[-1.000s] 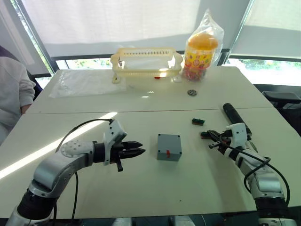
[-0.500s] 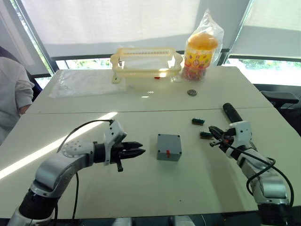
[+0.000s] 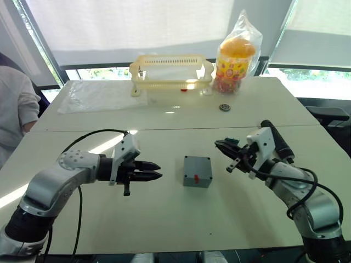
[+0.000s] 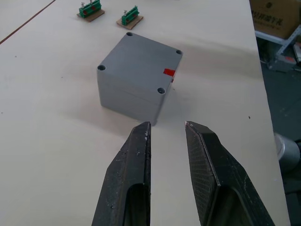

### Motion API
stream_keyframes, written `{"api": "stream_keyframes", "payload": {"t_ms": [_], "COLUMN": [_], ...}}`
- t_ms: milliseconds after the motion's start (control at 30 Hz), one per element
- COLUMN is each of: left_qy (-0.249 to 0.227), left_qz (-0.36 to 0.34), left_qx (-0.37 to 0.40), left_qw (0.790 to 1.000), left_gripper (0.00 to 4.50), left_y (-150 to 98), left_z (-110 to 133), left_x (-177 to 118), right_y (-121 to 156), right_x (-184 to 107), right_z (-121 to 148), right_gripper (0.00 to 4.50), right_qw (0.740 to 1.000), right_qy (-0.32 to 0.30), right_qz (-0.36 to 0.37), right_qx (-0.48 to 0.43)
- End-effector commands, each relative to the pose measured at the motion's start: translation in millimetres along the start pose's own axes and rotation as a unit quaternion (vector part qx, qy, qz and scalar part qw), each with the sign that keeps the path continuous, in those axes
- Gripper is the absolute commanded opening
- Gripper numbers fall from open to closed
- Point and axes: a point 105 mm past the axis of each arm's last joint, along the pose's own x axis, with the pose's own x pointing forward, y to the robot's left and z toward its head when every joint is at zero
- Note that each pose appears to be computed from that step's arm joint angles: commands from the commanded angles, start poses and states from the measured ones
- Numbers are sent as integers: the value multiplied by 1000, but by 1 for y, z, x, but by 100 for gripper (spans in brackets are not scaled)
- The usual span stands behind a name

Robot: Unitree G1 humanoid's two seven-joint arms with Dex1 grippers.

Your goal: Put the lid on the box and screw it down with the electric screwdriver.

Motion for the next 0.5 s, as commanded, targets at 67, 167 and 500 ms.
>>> {"api": "stream_keyframes", "payload": {"t_ms": [67,167,500], "left_qy": [-9,-10,-17], "left_qz": [15,18,24], "left_qx": [25,22,15], "left_qw": [1000,1000,999], "left_gripper": [113,113,113], "left_y": [5,4,1], "left_z": [10,9,8], "left_x": [-4,-3,1], "right_y": [12,9,2], "right_x": [4,4,6], "right_z": [1,-6,-18], "right_gripper": [3,3,3], "right_qw": [1000,1000,1000], "right_qy": [-11,-1,12], "right_qz": [21,21,18], "right_qx": [-5,-10,-16]}}
